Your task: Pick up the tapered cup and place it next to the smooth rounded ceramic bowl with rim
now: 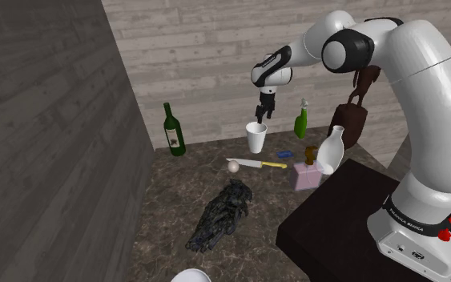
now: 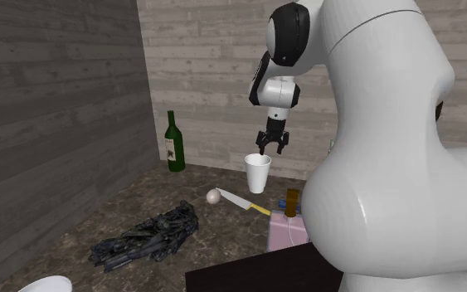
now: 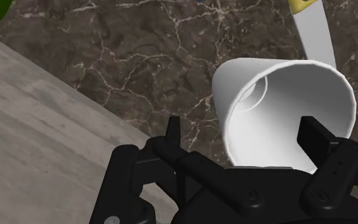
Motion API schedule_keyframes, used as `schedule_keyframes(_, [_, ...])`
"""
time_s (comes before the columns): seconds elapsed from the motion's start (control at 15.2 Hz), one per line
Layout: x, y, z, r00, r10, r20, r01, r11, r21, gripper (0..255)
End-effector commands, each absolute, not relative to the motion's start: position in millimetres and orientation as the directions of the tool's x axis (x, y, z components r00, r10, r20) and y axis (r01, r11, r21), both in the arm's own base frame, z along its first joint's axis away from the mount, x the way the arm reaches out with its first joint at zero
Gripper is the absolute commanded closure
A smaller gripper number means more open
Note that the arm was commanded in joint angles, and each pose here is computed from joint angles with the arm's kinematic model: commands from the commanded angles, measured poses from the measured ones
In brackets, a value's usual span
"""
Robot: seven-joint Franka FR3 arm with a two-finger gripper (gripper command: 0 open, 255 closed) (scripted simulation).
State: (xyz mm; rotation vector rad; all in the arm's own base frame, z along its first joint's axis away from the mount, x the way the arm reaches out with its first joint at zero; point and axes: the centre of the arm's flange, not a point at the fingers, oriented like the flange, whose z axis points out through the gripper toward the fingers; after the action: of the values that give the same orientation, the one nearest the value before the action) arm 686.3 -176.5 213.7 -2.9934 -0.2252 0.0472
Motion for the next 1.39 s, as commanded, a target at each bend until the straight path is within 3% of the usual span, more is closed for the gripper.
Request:
schedule_keyframes(0.0, [699, -179, 201, 0.988, 0.153, -0.019, 0.149, -0.978, -0.144, 0])
schedule_keyframes(0.46, [697, -173, 161, 0.988, 0.153, -0.019, 0.149, -0.978, -0.144, 0])
schedule_keyframes(0.99, [697, -173, 161, 0.988, 0.153, -0.019, 0.149, -0.978, -0.144, 0])
schedule_keyframes(1.06, [697, -173, 161, 0.988, 0.153, -0.019, 0.149, -0.978, -0.144, 255])
schedule_keyframes(1.32, [697, -173, 161, 0.988, 0.153, -0.019, 0.149, -0.978, -0.144, 255])
